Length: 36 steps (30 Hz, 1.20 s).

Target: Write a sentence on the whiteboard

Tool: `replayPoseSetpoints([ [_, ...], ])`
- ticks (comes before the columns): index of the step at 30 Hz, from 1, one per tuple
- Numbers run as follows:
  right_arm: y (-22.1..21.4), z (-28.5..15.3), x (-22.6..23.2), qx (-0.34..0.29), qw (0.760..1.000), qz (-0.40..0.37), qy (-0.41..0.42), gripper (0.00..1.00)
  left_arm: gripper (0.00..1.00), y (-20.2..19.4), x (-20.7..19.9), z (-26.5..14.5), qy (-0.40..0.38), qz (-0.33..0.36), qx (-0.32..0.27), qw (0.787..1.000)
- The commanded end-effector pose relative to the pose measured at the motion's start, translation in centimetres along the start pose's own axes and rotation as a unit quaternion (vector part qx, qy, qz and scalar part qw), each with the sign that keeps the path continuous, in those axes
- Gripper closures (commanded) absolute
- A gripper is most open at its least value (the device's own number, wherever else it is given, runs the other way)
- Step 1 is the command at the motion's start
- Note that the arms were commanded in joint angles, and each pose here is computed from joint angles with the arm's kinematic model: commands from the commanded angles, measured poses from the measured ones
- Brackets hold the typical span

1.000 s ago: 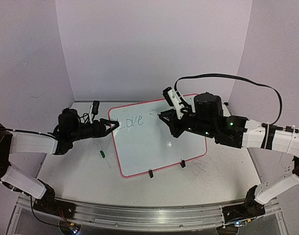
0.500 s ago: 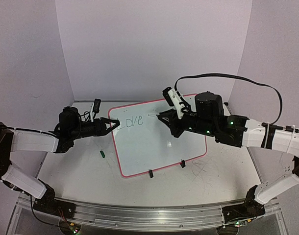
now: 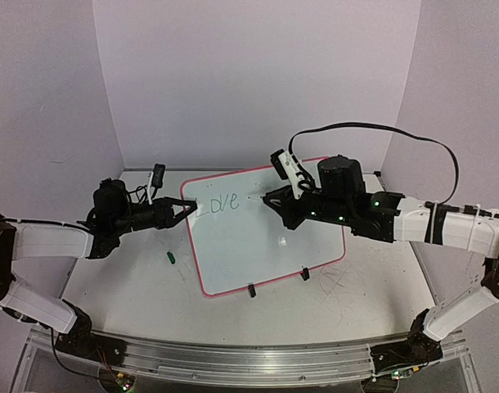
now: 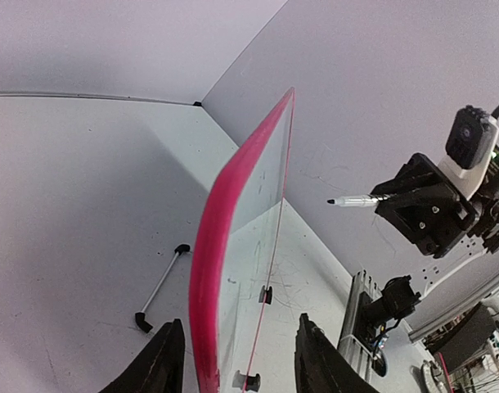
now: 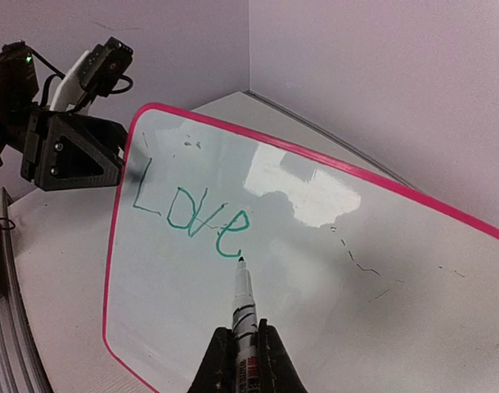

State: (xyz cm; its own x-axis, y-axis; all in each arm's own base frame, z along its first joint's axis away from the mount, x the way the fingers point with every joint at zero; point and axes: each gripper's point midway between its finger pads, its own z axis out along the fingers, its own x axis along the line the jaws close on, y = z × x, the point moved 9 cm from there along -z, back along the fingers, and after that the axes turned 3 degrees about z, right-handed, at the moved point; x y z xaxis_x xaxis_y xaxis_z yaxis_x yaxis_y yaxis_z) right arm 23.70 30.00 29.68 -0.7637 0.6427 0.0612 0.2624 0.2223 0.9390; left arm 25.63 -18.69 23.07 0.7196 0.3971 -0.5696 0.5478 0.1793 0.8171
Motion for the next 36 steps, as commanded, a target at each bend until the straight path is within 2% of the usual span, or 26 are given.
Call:
replayPoseSetpoints([
  [1,1.3,0.5,-0.6,-0.022,0.999,0.033,-0.001,1.0,0.6,0.4,-0.6,-0.1,-0.02,0.041,-0.009,0.999],
  [10,0.8,0.8,-1.7,-0.015,0.999,0.045,-0.016,1.0,0.84,0.4,-0.4,0.2,-0.018,0.086,-0.007,0.996],
  [20,0.8,1.0,-1.9,-0.019,0.999,0.044,-0.025,1.0,0.99,-0.6,-0.4,0.9,-0.016,0.113,0.005,0.993],
  [26,1.0,0.7,-2.1,-0.037,0.997,0.049,-0.037,1.0,1.0,-0.9,-0.3,0.6,-0.008,0.119,0.004,0.993],
  [36,0.6,1.0,-2.1,-0.032,0.998,0.047,-0.036,1.0,1.0,-1.3,-0.2,0.2,-0.001,0.124,0.003,0.992],
])
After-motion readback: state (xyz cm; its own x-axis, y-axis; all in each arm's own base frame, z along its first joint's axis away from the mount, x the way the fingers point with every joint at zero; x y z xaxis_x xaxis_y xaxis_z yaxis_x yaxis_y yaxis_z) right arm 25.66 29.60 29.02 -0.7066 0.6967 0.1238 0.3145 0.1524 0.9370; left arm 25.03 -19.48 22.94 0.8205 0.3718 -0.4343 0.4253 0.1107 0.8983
